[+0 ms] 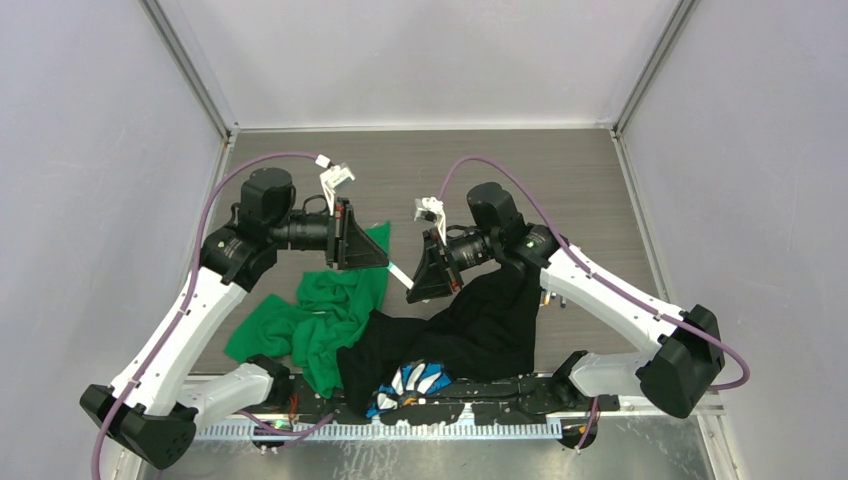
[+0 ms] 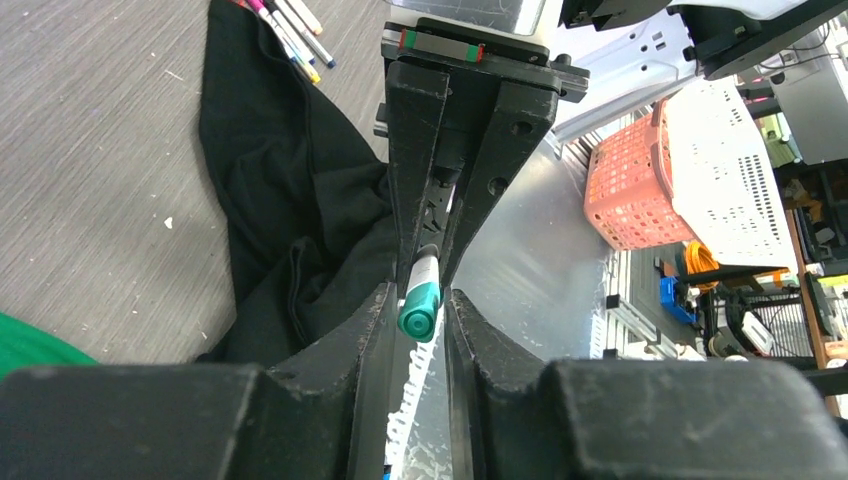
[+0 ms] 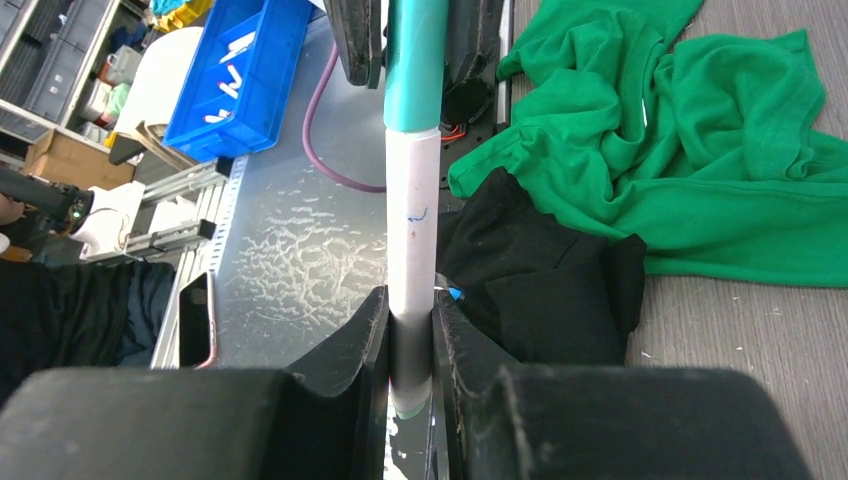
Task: Insert the pens into the pen caps
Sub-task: Press the pen cap onto the pen.
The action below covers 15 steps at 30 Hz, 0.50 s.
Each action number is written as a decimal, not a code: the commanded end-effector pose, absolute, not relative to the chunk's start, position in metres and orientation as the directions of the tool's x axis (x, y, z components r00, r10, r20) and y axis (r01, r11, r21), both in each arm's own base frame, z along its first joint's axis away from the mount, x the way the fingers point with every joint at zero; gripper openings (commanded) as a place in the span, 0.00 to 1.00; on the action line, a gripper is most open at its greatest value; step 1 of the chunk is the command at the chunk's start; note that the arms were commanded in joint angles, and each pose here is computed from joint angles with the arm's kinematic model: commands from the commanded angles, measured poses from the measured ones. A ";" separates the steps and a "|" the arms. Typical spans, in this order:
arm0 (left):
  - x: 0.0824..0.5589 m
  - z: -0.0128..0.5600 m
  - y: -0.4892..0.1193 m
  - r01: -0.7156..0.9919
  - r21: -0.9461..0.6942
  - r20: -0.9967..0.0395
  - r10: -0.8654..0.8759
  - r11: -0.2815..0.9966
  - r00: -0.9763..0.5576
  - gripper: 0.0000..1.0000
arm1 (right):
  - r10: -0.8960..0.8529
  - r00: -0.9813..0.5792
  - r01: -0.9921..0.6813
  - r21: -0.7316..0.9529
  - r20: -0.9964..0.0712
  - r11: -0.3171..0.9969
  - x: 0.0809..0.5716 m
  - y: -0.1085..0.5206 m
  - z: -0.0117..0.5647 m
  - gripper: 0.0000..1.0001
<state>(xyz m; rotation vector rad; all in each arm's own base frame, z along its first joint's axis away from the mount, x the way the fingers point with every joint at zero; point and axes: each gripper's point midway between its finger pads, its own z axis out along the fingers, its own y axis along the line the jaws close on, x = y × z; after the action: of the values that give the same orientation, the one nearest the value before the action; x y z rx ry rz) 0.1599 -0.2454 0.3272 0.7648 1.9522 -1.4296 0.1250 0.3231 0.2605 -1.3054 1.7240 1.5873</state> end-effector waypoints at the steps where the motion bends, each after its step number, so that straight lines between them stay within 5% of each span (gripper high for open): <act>1: 0.158 0.347 -0.248 0.786 -0.579 -0.792 0.082 0.215 -0.605 0.23 | -0.304 -0.398 -0.876 0.457 -0.865 -0.153 0.125 0.328 0.279 0.01; 8: 0.149 0.340 -0.248 0.791 -0.580 -0.788 0.114 0.194 -0.605 0.02 | -0.304 -0.410 -0.876 0.464 -0.860 -0.133 0.128 0.329 0.280 0.01; 15: 0.138 0.325 -0.249 0.810 -0.563 -0.795 0.162 0.165 -0.585 0.00 | -0.290 -0.424 -0.888 0.457 -0.858 -0.052 0.143 0.334 0.280 0.01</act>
<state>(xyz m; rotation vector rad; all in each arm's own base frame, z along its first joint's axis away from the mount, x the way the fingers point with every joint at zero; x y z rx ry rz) 0.1571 -0.2461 0.3233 0.7996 1.9383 -1.4185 0.1248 0.3241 0.2570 -1.3013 1.7667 1.5851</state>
